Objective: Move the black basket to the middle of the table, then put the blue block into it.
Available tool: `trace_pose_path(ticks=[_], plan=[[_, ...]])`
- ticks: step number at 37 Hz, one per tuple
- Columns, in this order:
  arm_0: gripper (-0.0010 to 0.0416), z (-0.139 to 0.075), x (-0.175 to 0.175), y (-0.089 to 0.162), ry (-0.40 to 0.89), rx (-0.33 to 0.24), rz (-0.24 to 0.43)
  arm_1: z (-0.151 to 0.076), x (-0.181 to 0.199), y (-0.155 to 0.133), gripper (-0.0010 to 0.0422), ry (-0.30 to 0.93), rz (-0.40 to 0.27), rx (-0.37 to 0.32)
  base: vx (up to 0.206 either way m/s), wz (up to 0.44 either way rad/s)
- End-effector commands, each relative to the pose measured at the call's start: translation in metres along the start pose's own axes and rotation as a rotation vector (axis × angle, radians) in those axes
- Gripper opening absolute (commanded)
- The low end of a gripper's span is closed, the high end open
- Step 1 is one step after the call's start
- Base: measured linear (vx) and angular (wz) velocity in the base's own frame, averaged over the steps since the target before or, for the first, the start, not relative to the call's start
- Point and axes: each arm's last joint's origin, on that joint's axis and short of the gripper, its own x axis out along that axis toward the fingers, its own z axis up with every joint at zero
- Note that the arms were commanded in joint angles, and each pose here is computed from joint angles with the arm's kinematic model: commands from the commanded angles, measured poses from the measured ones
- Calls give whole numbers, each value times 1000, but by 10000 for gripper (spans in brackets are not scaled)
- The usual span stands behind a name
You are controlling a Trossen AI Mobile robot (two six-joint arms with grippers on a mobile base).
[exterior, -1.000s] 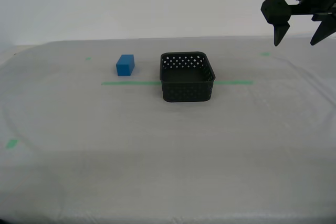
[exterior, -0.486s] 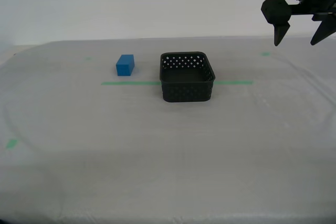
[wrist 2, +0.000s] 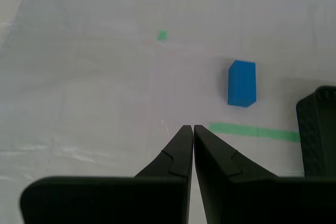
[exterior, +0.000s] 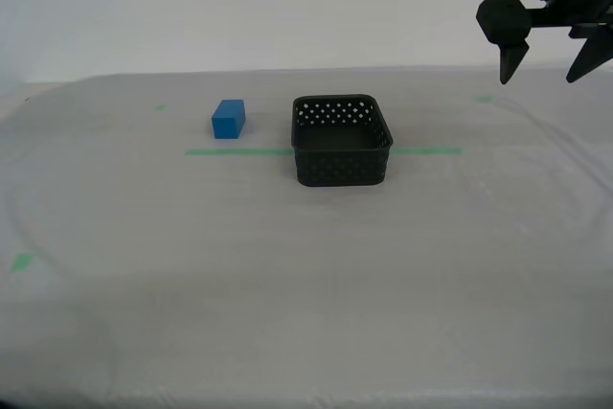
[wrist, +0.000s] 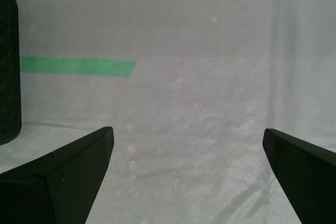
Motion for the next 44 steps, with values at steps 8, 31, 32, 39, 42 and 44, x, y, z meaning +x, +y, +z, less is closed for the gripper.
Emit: trace_pose_path(ticks=[8,31,32,39,42,44], plan=[[399,0,0,0,-2,0,-2,11,12,-13,0,99,-5,14,0,0],[398,0,0,0,-2,0,-2,49,53,-58,0,213,-41,95,0,0],[399,0,0,0,-2,0,-2,50,55,-60,0,214,-43,95,0,0],[398,0,0,0,-2,0,-2,53,72,-72,0,246,-60,80,0,0],[399,0,0,0,-2,0,-2,52,80,-77,0,259,-60,73,0,0],[398,0,0,0,-2,0,-2,52,85,-79,0,268,-59,72,0,0]])
